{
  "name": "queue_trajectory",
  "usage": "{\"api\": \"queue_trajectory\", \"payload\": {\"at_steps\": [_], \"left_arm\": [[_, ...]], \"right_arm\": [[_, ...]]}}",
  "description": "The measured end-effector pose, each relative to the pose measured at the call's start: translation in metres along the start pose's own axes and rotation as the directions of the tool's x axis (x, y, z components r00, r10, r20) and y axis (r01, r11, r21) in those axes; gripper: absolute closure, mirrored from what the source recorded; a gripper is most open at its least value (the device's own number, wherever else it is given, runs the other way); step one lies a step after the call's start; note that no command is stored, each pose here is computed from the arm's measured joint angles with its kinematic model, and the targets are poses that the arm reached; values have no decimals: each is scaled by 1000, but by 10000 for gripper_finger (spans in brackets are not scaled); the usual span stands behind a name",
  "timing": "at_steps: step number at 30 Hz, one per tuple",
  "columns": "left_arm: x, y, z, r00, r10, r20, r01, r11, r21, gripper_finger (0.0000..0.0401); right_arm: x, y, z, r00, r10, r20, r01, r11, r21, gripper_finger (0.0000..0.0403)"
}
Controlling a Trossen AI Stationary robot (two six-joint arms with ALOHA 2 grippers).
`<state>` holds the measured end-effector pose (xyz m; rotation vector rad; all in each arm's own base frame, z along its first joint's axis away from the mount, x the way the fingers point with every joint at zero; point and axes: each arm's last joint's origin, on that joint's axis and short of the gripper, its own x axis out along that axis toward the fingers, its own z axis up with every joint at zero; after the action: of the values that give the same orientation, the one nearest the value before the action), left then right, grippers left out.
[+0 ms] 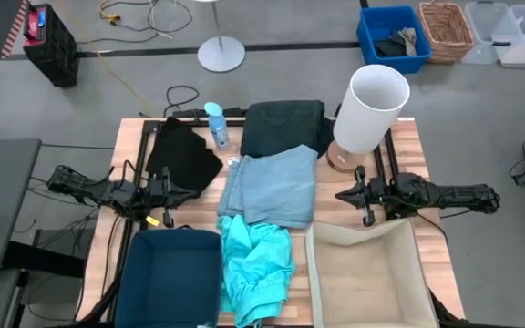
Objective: Sort clothes
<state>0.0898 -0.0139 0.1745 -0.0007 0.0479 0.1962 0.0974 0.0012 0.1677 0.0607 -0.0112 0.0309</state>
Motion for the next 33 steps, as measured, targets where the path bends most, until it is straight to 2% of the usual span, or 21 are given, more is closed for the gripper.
{"api": "queue_trajectory", "payload": {"at_steps": [22, 24, 26, 28, 29, 31, 33], "left_arm": [[0, 0, 0, 1000, 0, 4, 0, 1000, -2, 395], [0, 0, 3, 1000, -1, 31, 1, 1000, -9, 395], [0, 0, 8, 997, 4, 80, 2, 997, -81, 395], [0, 0, 12, 992, 17, 128, 14, 971, -238, 395], [-1, 1, 16, 986, 21, 166, 37, 942, -334, 395], [-3, 2, 24, 970, 37, 239, 91, 859, -504, 395], [-4, 3, 28, 960, 67, 270, 117, 783, -611, 395]], "right_arm": [[0, 0, 0, 1000, 0, 0, 0, 1000, 0, 369], [0, 0, 2, 1000, 0, 26, 1, 1000, -6, 369], [0, 0, 10, 994, 2, 112, -1, 1000, -5, 369], [-3, 1, 23, 970, 3, 242, -9, 1000, 23, 369], [-5, 0, 30, 949, -15, 316, -3, 999, 55, 369], [-10, -3, 42, 892, -107, 439, 30, 983, 180, 369], [-13, -6, 49, 847, -218, 485, 60, 945, 321, 369]]}}
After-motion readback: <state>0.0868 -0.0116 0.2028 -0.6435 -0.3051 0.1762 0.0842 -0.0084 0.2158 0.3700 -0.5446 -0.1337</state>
